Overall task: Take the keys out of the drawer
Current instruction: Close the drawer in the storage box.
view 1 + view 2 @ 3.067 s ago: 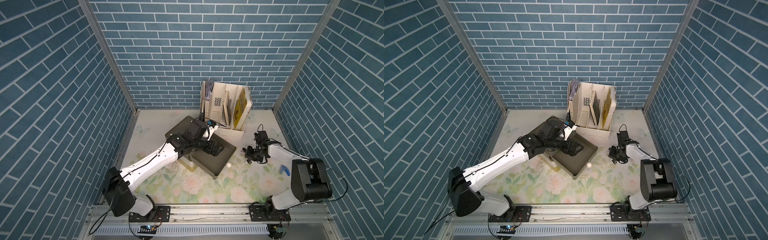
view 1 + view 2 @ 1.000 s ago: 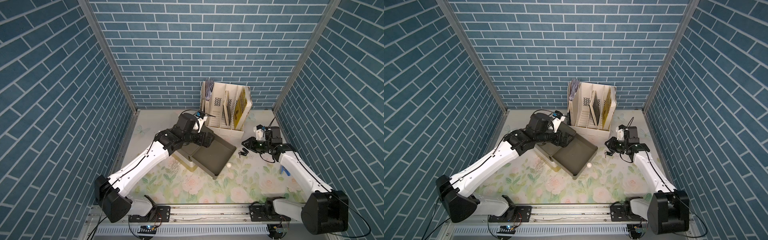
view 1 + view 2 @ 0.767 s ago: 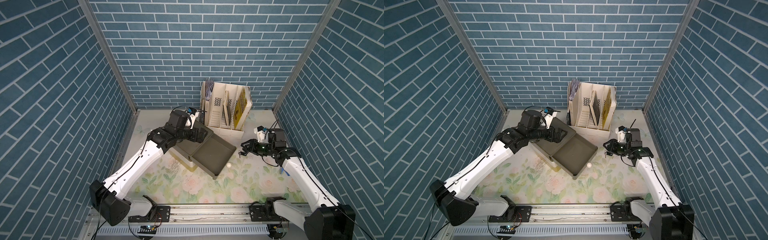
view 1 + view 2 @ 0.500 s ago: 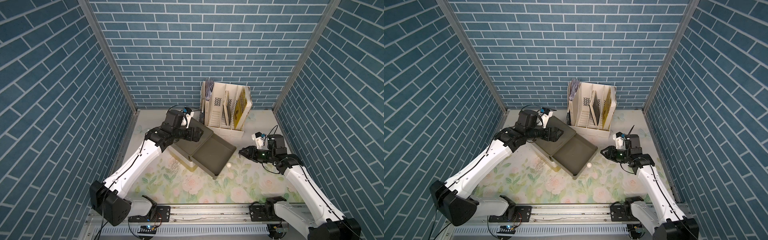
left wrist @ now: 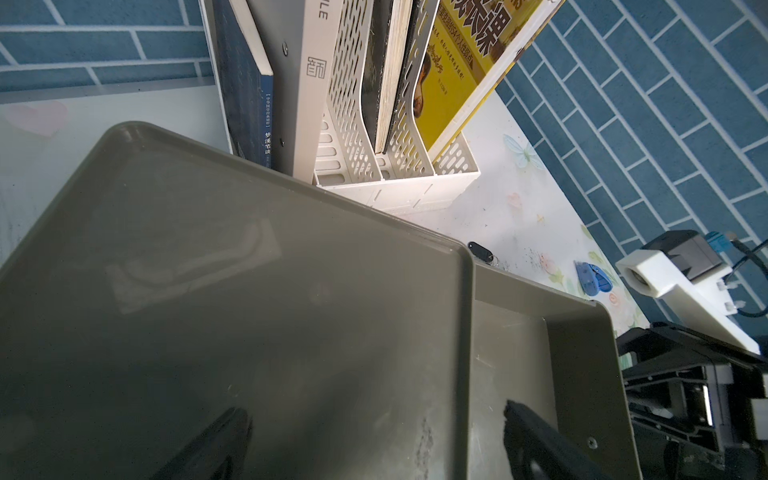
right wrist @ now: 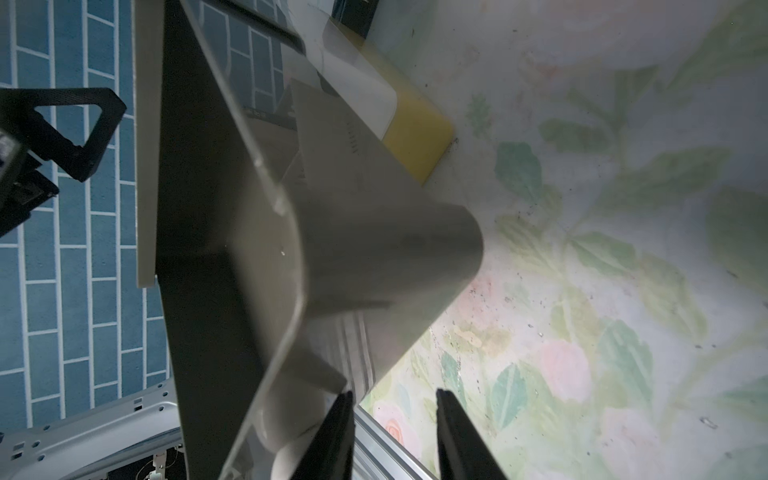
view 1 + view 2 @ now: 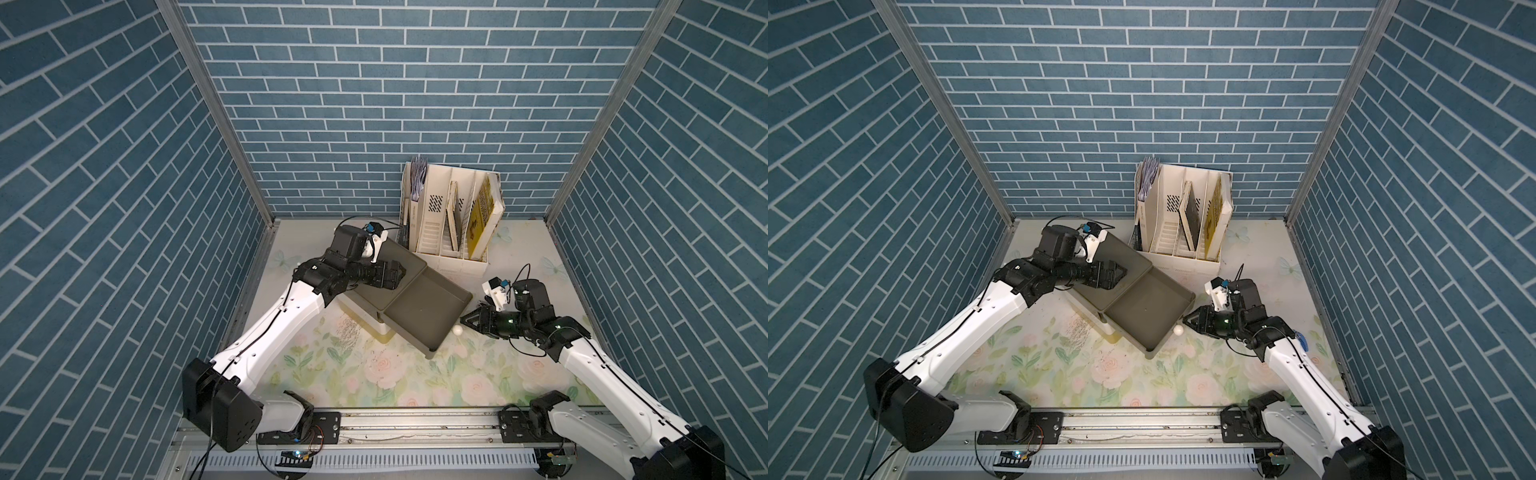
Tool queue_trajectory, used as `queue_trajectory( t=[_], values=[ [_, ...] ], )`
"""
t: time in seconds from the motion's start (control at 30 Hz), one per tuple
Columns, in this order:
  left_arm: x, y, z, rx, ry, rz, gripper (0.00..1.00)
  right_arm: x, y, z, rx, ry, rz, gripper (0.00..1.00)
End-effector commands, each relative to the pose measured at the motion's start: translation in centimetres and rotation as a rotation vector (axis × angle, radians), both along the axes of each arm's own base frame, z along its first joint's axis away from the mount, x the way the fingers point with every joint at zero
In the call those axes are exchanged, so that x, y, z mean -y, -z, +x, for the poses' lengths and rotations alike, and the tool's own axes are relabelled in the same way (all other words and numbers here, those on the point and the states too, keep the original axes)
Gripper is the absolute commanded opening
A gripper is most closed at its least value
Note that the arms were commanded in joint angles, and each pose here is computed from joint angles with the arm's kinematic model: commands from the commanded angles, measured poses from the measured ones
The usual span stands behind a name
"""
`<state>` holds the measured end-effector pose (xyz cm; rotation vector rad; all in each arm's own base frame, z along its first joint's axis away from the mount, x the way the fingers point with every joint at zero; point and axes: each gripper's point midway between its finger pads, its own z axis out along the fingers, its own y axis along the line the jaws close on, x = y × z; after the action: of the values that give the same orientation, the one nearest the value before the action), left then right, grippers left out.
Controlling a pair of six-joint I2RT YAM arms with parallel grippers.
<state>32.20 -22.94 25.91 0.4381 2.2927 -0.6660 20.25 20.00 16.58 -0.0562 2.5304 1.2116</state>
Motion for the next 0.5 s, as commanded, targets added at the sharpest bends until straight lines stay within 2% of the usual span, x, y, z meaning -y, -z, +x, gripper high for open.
queue_trajectory(
  t=[0.0,0.47],
  values=[
    [-0.2,0.1,-0.1,0.004,-0.001,-0.002,1.0,-0.5,-0.7,0.9,0.026,0.022,0.026,0.35],
    [-0.5,1.7,-0.4,-0.02,-0.002,0.011,1.0,-1.6,-1.3,1.8,0.048,0.027,0.066,0.35]
  ],
)
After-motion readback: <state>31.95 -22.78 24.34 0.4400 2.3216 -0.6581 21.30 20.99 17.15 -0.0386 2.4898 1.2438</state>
